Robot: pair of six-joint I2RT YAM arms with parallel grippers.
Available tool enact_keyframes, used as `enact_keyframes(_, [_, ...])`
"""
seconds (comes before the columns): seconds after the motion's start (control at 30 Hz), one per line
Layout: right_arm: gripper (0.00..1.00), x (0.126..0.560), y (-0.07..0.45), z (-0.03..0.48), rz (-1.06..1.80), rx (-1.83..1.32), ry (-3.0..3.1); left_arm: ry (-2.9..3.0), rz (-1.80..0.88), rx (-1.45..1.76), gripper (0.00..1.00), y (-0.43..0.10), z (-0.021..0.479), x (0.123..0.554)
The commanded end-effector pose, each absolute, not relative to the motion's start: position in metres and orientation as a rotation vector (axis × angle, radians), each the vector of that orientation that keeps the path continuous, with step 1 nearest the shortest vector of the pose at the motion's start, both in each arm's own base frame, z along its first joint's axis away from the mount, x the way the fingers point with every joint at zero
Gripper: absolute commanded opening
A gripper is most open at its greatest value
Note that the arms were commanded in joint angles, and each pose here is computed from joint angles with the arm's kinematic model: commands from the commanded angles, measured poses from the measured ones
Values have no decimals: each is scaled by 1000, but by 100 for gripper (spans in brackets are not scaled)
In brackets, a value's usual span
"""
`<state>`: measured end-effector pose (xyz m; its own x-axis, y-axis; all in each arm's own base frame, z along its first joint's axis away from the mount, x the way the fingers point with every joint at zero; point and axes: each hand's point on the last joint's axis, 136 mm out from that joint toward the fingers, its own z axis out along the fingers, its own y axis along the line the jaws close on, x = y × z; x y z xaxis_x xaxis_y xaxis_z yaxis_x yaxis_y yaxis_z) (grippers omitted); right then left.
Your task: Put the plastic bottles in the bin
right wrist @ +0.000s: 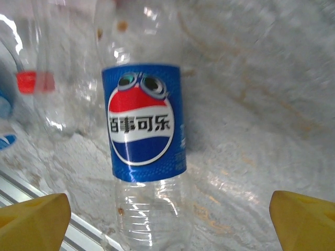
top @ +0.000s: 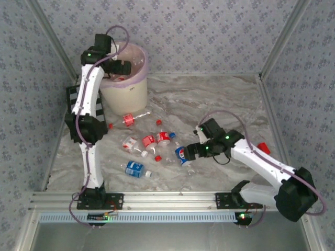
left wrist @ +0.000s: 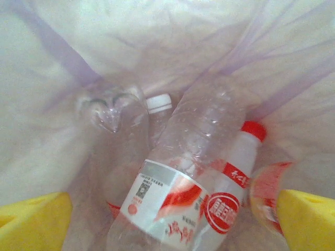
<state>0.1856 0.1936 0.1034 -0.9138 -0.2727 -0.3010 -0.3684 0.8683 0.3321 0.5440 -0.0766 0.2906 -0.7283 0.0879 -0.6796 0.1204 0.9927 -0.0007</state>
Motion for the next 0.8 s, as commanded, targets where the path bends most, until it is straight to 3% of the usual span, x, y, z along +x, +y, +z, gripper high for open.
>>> enact_keyframes(0.0, [100,175,195,87,488,-490,2864,2288,-90,175,100,-82,348,519])
enact_keyframes(0.37, [93,151,200,49,416,-554,3003,2126,-90,178,100,-81,434,452])
enact_keyframes(0.57, [77,154,191,42,358,-518,3031,2049,-211,186,100,-94,447,408])
enact_keyframes(0.63, [74,155,188,43,345,-505,3037,2029,-288,175,100,-100,443,394])
enact_keyframes(0.77, [59,154,180,46,316,-489,3045,2021,-465,140,100,-116,422,372])
